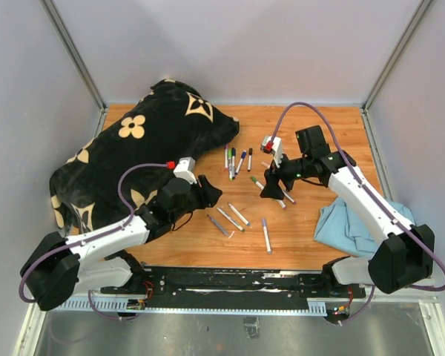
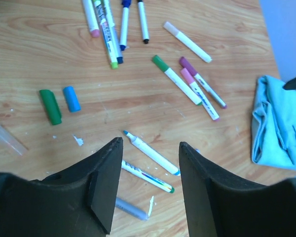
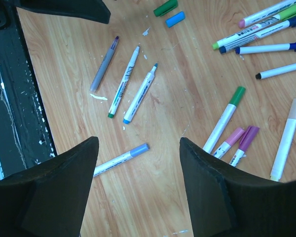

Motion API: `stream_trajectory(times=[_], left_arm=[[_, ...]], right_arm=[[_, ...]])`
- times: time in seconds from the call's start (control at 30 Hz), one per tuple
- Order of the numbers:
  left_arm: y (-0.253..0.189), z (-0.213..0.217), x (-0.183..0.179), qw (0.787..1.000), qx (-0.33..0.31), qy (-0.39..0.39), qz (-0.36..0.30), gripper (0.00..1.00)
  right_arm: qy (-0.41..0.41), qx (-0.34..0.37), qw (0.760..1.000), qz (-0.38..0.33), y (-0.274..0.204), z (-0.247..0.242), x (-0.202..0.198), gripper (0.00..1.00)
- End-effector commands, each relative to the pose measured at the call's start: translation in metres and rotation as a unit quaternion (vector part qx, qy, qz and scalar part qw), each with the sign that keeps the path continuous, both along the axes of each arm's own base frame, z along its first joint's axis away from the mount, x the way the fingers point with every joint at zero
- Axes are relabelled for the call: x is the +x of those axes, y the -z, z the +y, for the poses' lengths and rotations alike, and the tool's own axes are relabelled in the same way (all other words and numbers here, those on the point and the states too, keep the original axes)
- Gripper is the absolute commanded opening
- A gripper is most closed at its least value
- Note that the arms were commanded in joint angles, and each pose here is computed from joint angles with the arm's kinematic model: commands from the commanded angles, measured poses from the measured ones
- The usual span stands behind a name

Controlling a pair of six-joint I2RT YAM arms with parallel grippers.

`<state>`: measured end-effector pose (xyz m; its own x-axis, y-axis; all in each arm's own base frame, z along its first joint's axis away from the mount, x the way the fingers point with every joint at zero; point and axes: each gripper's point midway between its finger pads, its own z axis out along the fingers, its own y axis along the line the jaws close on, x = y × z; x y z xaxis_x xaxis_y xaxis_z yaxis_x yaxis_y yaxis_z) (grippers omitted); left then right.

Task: Open the pen caps
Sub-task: Place the pen cap at the center of the board, then pick up the pen from the center of the board.

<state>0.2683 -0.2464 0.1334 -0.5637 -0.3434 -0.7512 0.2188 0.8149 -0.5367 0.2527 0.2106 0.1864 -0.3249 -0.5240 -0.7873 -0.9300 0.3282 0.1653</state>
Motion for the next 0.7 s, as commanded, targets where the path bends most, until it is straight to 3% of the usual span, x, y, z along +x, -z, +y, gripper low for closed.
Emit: stream_trajectory(times=[0.0, 0.2, 0.43, 0.67], left_arm=[[-0.027, -0.012, -0.014, 0.995, -0.041, 0.062, -0.06, 0.58], [-0.025, -0.004, -0.033, 0.992, -0.055, 0.085, -0.075, 0.6], [-0.04, 0.005, -0.049, 0.981, -0.099, 0.1, -0.13, 0.88], [-0.041, 0.022, -0.054, 0.978, -0.116, 0.075, -0.155, 0.96]], right_arm=[[-0.03, 0.007, 1.0, 0.0, -0.001, -0.009, -0.02, 0.69], [-0.035, -0.048, 0.998, -0.004, 0.023, -0.029, -0.042, 0.72], [-0.051, -0.192, 0.98, 0.033, 0.098, -0.038, -0.063, 0.82], [-0.071, -0.263, 0.961, 0.05, 0.13, -0.032, -0.069, 0.82]])
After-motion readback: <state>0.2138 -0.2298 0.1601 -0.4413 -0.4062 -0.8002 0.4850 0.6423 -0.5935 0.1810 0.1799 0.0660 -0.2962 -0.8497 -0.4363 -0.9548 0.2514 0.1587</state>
